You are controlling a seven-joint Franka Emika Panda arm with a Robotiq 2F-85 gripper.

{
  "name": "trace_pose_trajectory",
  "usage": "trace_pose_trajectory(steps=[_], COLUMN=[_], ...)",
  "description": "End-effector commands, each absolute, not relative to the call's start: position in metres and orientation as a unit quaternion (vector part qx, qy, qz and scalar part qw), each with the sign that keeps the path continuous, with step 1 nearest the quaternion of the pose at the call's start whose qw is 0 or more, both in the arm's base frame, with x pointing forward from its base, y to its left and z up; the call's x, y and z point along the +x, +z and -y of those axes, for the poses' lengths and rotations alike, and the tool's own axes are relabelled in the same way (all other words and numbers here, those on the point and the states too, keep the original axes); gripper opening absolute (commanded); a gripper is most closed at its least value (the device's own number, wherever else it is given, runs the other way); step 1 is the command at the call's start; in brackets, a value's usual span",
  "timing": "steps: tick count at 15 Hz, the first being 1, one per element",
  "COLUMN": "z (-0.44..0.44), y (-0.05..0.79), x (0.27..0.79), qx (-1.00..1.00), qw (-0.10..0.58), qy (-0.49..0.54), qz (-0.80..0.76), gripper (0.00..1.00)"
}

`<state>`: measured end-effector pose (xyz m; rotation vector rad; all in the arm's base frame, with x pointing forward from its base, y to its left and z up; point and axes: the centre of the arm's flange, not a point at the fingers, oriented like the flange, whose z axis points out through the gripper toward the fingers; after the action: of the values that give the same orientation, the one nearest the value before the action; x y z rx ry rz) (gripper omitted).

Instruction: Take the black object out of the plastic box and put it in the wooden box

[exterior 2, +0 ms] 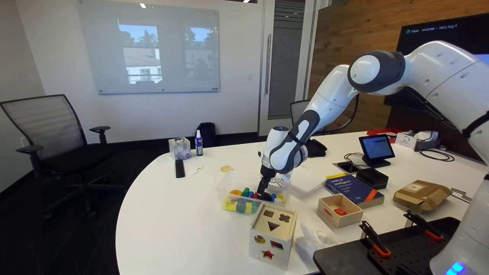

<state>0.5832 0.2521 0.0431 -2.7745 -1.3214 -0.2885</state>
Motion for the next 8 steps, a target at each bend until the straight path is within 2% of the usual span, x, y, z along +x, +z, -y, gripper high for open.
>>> trace_pose_trajectory(steps=[1,3,6,8], z=[-0.263,-0.2645,-0.2668,-0.2677], y=[0.0262,0.0211,0.0173,0.017], x=[0.5844,0.5807,0.577,0.5764], qx=[-0.894,-0.89,-0.883,-0.881], qw=[0.005,-0.002,-0.01,-0.014], qy=[-0.113,-0.115,-0.122,-0.125], qz=[0.435,0.442,0.453,0.456], gripper=[0.77,0.68,0.42,0.28])
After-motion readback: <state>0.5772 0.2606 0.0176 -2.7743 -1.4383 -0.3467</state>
